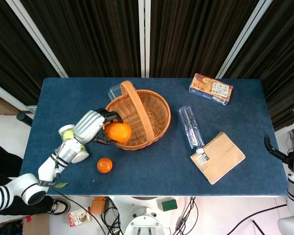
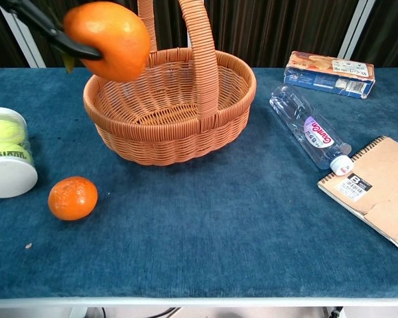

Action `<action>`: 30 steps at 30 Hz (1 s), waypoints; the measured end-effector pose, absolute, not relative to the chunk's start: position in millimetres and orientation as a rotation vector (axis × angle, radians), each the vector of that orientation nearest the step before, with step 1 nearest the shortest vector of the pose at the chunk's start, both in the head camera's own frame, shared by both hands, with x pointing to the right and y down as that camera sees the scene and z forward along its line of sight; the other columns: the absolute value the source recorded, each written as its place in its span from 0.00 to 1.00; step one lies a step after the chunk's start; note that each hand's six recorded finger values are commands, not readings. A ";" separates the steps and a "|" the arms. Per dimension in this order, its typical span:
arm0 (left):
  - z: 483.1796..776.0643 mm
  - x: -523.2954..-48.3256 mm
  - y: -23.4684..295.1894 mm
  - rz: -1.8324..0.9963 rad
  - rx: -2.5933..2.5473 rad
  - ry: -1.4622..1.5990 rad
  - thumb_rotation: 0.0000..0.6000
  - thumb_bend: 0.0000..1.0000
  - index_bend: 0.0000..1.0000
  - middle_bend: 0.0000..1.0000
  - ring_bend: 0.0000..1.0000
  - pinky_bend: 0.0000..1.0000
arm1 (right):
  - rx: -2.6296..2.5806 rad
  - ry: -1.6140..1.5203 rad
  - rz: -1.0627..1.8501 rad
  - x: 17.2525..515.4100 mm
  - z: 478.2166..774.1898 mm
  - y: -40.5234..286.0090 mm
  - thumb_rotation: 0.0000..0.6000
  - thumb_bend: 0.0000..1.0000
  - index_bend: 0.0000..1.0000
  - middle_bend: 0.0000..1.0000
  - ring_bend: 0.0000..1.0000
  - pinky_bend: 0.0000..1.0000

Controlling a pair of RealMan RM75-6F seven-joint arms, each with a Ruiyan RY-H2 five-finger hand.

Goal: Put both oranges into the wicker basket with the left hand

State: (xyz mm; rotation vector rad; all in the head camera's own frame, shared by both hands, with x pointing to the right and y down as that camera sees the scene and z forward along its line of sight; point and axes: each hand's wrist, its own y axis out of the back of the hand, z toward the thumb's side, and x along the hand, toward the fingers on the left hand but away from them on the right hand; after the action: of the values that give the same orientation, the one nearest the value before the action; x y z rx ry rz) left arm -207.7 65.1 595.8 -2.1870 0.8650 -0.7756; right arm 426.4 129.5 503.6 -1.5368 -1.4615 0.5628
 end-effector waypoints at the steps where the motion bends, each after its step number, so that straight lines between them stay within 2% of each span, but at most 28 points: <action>1: 600.5 -204.0 62.2 -0.783 -2.195 0.859 1.00 0.15 0.41 0.49 0.46 0.38 | -1.538 -1.454 0.558 425.2 502.5 130.9 1.00 0.38 0.00 0.00 0.00 0.00; 5: 616.9 -184.3 47.9 -0.795 -2.227 0.855 1.00 0.18 0.41 0.49 0.45 0.37 | -1.519 -1.436 0.544 424.0 495.9 136.2 1.00 0.38 0.00 0.00 0.00 0.00; 14: 647.8 -154.2 27.5 -0.845 -2.312 0.881 1.00 0.18 0.41 0.49 0.45 0.37 | -1.501 -1.447 0.551 428.4 490.9 142.0 1.00 0.38 0.00 0.00 0.00 0.00; 30: 695.5 -125.5 -0.9 -0.920 -2.362 0.946 1.00 0.18 0.41 0.49 0.45 0.37 | -1.492 -1.451 0.562 432.1 488.5 142.7 1.00 0.38 0.00 0.00 0.00 0.00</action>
State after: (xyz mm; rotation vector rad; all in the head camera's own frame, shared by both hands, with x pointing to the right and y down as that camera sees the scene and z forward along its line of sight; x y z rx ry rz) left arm -125.5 -0.9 695.5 -2.3620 0.9464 -0.9205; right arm 432.1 142.7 488.5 -1.4917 -1.4514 0.5622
